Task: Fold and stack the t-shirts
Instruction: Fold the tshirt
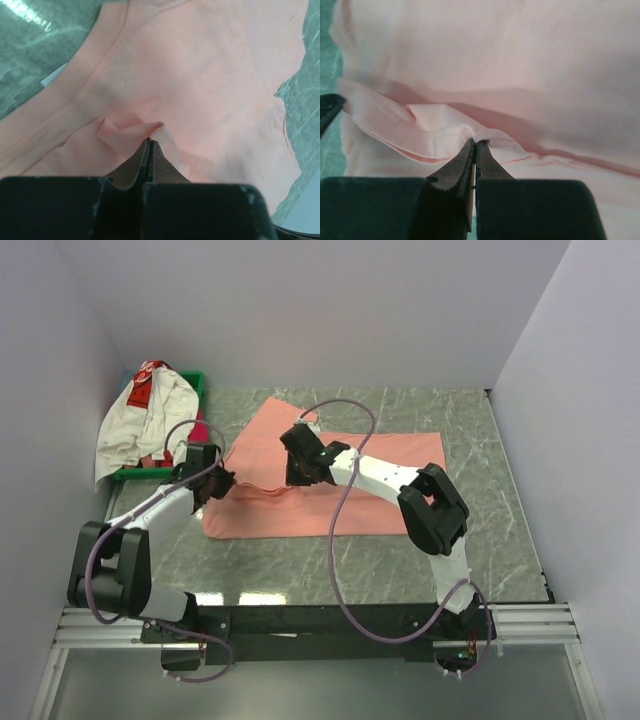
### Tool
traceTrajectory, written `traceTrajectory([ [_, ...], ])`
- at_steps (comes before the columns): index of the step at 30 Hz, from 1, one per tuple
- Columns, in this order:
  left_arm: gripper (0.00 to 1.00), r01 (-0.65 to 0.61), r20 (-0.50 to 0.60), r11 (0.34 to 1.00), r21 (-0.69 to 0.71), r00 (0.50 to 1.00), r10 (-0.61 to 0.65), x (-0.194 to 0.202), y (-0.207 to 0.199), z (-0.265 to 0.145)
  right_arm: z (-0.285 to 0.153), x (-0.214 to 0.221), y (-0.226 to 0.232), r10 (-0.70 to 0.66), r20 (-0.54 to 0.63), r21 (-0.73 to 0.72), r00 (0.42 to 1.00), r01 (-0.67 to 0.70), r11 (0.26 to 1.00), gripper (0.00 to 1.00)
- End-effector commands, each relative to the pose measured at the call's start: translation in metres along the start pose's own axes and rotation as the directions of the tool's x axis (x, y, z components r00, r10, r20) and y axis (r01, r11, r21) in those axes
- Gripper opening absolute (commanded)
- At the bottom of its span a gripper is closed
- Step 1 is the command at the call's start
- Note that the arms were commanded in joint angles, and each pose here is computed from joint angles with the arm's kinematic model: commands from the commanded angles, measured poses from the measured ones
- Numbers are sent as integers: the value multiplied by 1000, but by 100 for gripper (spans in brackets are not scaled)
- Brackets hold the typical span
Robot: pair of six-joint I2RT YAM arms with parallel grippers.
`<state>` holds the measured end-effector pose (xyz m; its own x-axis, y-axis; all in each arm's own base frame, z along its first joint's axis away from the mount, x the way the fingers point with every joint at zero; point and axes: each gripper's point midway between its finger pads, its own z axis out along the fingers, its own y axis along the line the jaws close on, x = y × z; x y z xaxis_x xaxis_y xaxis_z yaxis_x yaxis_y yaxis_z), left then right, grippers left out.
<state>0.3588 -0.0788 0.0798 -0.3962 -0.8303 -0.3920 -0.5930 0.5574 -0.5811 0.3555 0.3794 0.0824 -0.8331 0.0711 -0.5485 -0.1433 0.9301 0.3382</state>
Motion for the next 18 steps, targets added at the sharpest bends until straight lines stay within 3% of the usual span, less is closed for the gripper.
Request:
traceTrajectory([
  [1, 1, 17, 37, 996, 93, 999, -21, -18, -34, 7, -1, -22, 5, 2, 26, -33, 1000, -2, 999, 0],
  [14, 1, 8, -30, 985, 171, 1000, -3, -13, -69, 38, 12, -34, -20, 73, 26, -26, 997, -72, 997, 1],
  [16, 5, 5, -30, 984, 175, 1000, 0, -13, -71, 40, 14, -35, -24, 77, 29, -17, 997, -77, 997, 9],
  [18, 14, 1, -24, 983, 186, 1000, 4, -16, -75, 37, 14, -38, -26, 82, 35, -14, 996, -82, 997, 32],
])
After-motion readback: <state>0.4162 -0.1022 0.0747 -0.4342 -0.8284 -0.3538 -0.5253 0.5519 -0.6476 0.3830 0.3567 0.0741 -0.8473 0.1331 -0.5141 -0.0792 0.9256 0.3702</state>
